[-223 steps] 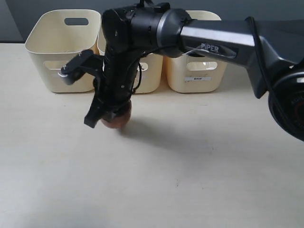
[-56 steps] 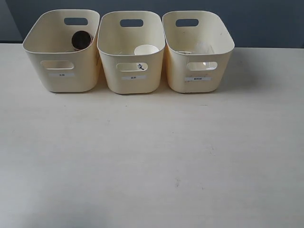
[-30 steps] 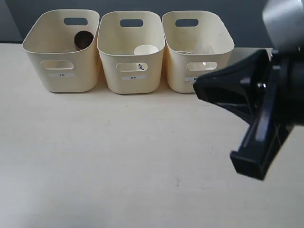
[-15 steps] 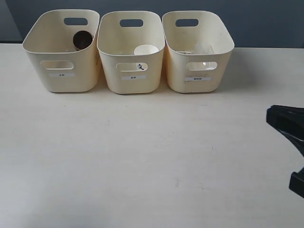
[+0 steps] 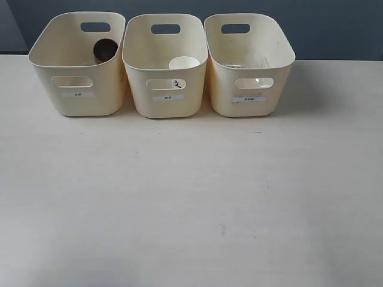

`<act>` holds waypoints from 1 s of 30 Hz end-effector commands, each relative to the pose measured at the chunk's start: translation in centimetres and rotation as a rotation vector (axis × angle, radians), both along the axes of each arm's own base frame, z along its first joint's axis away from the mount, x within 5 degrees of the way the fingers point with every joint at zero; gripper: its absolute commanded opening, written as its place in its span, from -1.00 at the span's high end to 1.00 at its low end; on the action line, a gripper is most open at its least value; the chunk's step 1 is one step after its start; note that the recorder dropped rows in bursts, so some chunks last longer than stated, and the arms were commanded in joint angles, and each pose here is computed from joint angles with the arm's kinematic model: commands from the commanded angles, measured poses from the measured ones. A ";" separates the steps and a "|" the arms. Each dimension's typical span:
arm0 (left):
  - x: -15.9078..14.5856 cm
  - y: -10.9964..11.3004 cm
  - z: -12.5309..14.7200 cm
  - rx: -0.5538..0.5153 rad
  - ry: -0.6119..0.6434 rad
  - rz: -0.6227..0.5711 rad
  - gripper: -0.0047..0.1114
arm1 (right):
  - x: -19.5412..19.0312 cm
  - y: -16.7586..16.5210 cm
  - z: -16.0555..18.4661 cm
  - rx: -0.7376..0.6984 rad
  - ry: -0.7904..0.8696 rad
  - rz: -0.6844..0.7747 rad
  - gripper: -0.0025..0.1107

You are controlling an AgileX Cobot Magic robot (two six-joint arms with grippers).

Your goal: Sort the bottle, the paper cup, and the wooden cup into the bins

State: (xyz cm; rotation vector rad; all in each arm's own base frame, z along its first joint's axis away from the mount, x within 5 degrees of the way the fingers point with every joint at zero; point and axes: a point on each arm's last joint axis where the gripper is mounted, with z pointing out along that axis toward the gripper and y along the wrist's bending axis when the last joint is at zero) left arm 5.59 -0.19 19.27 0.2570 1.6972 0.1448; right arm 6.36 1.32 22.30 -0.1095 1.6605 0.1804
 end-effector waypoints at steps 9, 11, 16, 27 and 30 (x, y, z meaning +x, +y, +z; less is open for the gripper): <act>0.0 0.0 0.0 0.000 -0.008 0.003 0.92 | -0.9 -0.5 -1.5 0.053 -0.056 -0.085 0.97; 0.0 0.0 0.0 0.000 -0.008 0.003 0.92 | -0.9 -0.5 -1.5 0.053 -0.056 -0.085 0.97; 0.0 0.0 0.0 0.000 -0.008 0.003 0.92 | -0.9 -0.6 -1.4 0.054 -0.061 -0.087 0.97; 0.0 0.0 0.0 0.000 -0.008 0.003 0.92 | -0.9 -0.6 -1.4 0.054 -0.061 -0.087 0.97; 0.0 0.0 0.0 0.000 -0.008 0.003 0.92 | -0.9 -0.6 -1.4 0.054 -0.061 -0.087 0.97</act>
